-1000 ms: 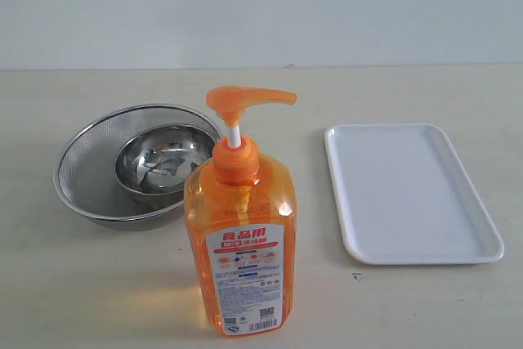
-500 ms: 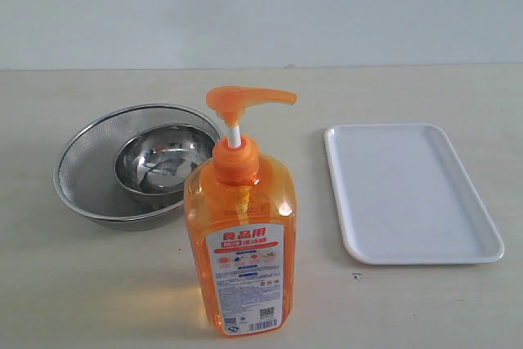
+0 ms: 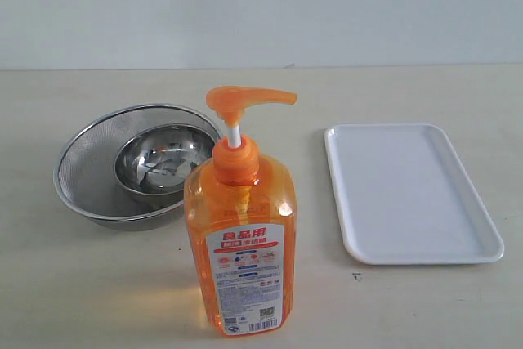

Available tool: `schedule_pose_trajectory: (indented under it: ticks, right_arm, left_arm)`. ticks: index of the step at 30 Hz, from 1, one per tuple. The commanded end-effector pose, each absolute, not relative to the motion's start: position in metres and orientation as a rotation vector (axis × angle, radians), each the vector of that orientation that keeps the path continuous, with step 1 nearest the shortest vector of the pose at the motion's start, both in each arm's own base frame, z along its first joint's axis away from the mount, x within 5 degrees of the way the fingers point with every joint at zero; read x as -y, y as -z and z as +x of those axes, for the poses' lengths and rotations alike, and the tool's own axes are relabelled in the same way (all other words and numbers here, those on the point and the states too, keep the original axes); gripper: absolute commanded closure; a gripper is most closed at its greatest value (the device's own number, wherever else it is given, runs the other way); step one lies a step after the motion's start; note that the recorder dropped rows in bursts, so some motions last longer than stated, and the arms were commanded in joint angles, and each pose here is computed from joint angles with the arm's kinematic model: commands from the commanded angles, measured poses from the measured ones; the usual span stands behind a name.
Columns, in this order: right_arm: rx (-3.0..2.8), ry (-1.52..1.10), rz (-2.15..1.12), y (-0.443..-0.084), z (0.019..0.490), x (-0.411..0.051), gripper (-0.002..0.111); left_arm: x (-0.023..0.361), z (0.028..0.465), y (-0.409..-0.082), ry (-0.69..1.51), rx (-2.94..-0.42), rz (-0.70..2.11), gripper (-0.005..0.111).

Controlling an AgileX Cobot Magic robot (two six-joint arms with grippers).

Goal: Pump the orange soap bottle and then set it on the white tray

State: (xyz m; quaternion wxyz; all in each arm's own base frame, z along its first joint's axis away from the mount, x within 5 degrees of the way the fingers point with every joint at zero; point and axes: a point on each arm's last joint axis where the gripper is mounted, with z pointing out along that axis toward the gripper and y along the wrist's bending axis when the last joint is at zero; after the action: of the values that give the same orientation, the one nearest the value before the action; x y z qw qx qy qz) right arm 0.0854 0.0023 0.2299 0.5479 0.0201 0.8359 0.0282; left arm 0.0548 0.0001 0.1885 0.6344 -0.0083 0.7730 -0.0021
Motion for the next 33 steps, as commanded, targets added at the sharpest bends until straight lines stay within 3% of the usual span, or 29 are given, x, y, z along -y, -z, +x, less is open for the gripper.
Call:
schedule_pose_trajectory:
  ticks: [1,33]
  right_arm:
    - [-1.822,-0.062,0.05,-0.245,0.091,-0.001,0.108]
    - [-1.615,-0.045,0.034,-0.268,0.093,-0.001,0.108]
  left_arm:
    - [0.0,0.055,-0.188,0.011,-1.764,-0.026,0.102]
    - [0.0,0.055,-0.188,0.011,-1.764,-0.026,0.102]
